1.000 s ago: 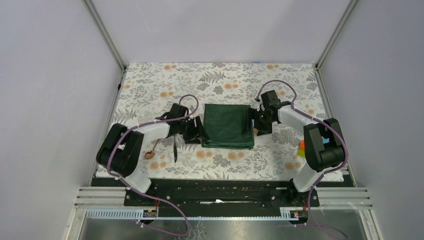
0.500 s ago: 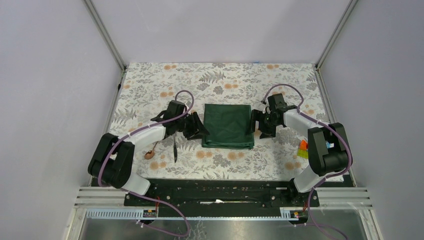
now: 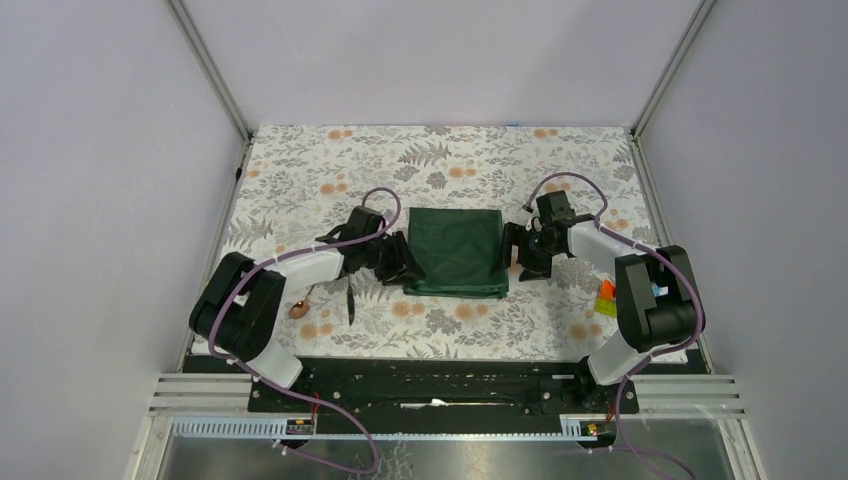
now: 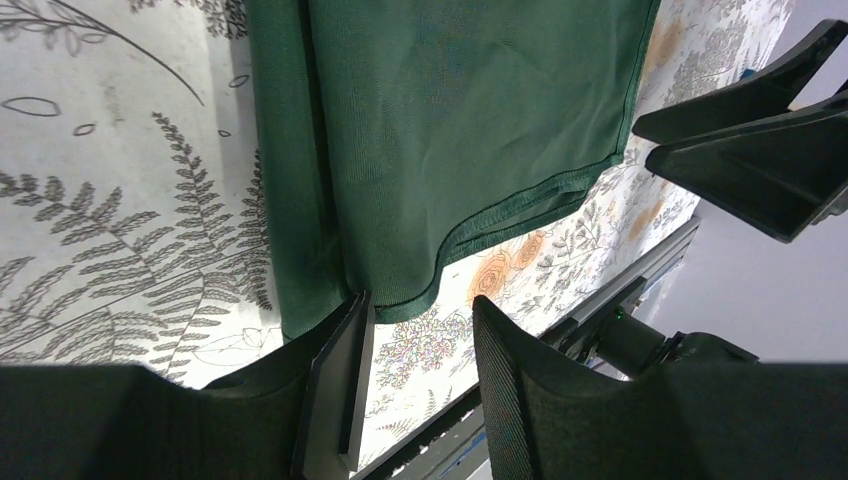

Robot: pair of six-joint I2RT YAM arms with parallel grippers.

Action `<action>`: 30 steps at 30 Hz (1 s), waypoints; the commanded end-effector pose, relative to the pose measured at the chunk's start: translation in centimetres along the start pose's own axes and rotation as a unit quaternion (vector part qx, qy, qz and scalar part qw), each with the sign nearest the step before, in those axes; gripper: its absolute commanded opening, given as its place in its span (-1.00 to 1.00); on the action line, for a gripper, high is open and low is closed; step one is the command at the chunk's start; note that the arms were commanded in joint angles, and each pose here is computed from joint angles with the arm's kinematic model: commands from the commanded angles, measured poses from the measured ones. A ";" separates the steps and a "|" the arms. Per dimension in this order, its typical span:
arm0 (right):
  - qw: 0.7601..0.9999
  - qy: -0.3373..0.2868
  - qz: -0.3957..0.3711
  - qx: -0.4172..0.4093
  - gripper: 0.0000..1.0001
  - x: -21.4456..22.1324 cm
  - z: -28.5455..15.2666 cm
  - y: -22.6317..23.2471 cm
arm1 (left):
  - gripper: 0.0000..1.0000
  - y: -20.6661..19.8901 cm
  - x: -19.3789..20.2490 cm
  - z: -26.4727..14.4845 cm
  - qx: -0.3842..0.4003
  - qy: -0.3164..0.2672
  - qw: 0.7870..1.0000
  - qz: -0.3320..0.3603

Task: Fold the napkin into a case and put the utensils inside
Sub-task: Smooth out the square-folded napkin at the center of the board.

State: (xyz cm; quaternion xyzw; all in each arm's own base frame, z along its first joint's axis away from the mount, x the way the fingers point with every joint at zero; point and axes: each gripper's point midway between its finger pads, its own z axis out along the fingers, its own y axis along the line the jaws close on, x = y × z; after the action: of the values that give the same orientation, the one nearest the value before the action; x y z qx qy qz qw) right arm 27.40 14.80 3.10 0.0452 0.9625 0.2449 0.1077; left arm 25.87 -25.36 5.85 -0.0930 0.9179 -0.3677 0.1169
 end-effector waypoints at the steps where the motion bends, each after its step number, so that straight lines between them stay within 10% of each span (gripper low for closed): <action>1: 1.000 -0.022 -0.008 -0.017 0.70 -0.9 -0.9 0.8 | -0.08 -0.6 -0.1 0.7 0.010 -0.007 1.000 0.017; 11: 1.000 -0.022 -0.004 -0.017 0.71 -0.9 -0.9 0.6 | -0.21 0.4 0.3 0.6 -0.006 -0.007 1.000 0.021; 22: 1.000 -0.019 -0.001 -0.021 0.59 -0.7 -0.7 0.5 | 0.11 0.8 1.0 0.3 -0.007 -0.005 1.000 0.025; 30: 0.999 -0.012 0.005 -0.032 0.43 -0.2 -0.3 0.6 | -0.20 0.7 0.8 0.6 -0.002 -0.005 1.000 0.026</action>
State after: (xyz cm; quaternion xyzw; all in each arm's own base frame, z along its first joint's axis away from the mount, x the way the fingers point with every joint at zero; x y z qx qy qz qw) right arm 27.40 14.81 2.94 0.0499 0.9591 0.2565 0.1091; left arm 24.43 -25.11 3.96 -0.0848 0.9268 -0.3510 0.1029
